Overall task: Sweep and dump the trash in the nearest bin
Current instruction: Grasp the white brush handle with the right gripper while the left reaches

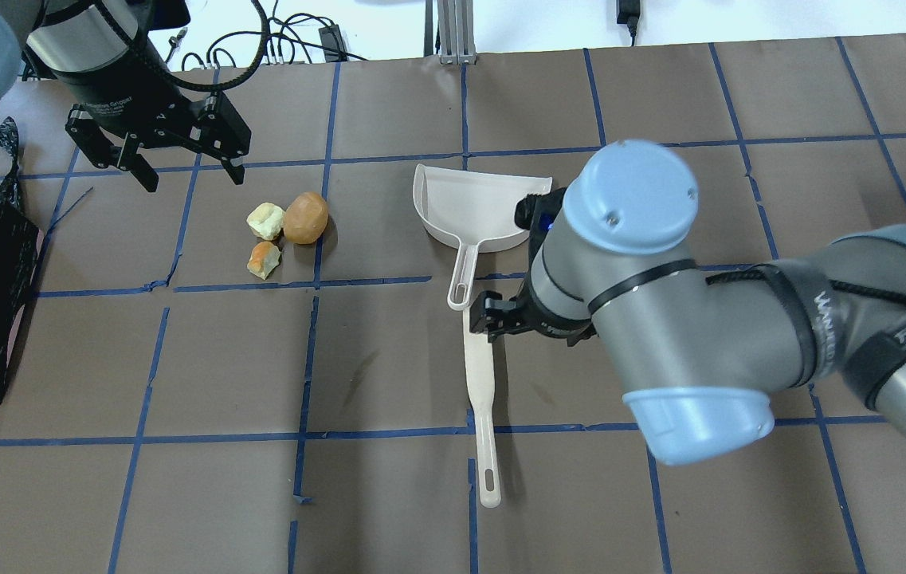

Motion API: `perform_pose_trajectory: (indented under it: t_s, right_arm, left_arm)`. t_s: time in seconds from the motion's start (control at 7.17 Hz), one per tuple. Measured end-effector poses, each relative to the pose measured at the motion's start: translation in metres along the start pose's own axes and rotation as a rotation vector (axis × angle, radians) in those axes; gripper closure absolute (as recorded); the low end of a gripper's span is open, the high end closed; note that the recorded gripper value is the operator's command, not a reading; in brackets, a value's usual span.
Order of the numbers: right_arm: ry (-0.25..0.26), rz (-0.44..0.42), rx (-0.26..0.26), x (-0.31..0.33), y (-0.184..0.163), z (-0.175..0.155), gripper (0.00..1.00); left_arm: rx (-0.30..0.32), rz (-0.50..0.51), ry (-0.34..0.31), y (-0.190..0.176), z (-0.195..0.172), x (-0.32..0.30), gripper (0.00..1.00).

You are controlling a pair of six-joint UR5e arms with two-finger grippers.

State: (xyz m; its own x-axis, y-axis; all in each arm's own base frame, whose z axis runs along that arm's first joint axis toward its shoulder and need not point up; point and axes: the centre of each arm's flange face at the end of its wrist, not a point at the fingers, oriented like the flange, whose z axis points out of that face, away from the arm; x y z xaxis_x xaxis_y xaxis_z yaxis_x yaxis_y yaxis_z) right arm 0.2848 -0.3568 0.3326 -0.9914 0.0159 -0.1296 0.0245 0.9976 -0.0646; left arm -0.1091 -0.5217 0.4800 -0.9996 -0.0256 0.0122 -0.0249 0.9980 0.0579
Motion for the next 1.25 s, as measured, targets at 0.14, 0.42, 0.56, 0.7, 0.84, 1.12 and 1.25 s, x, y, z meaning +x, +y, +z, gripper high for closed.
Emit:
perform_pose_trajectory:
  t_s: [0.14, 0.42, 0.56, 0.7, 0.84, 1.12, 1.25]
  right_arm:
    - [0.004, -0.016, 0.011, -0.005, 0.022, 0.018, 0.0]
    - [-0.015, -0.02, 0.048, -0.007, 0.06, 0.049, 0.0]
    - [-0.026, -0.023, 0.063, -0.011, 0.075, 0.058, 0.01]
    - [-0.028, -0.019, 0.071, -0.016, 0.087, 0.062, 0.01]
    - [-0.016, -0.03, 0.085, -0.024, 0.097, 0.064, 0.01]
    - [0.012, -0.051, 0.086, -0.027, 0.113, 0.075, 0.01]
    - [0.017, -0.053, 0.082, -0.023, 0.119, 0.082, 0.01]
  left_arm:
    - [-0.015, 0.026, 0.0, 0.008, 0.011, 0.012, 0.0]
    - [-0.004, 0.11, -0.004, 0.021, 0.03, 0.04, 0.0]
    - [0.017, 0.137, 0.0, 0.021, 0.042, 0.047, 0.0]
    - [0.029, 0.154, 0.013, 0.019, 0.055, 0.054, 0.0]
    - [0.031, 0.172, 0.043, 0.02, 0.065, 0.064, 0.0]
    - [0.066, 0.215, 0.082, 0.017, 0.084, 0.092, 0.0]
    - [0.097, 0.229, 0.087, 0.009, 0.101, 0.113, 0.0]
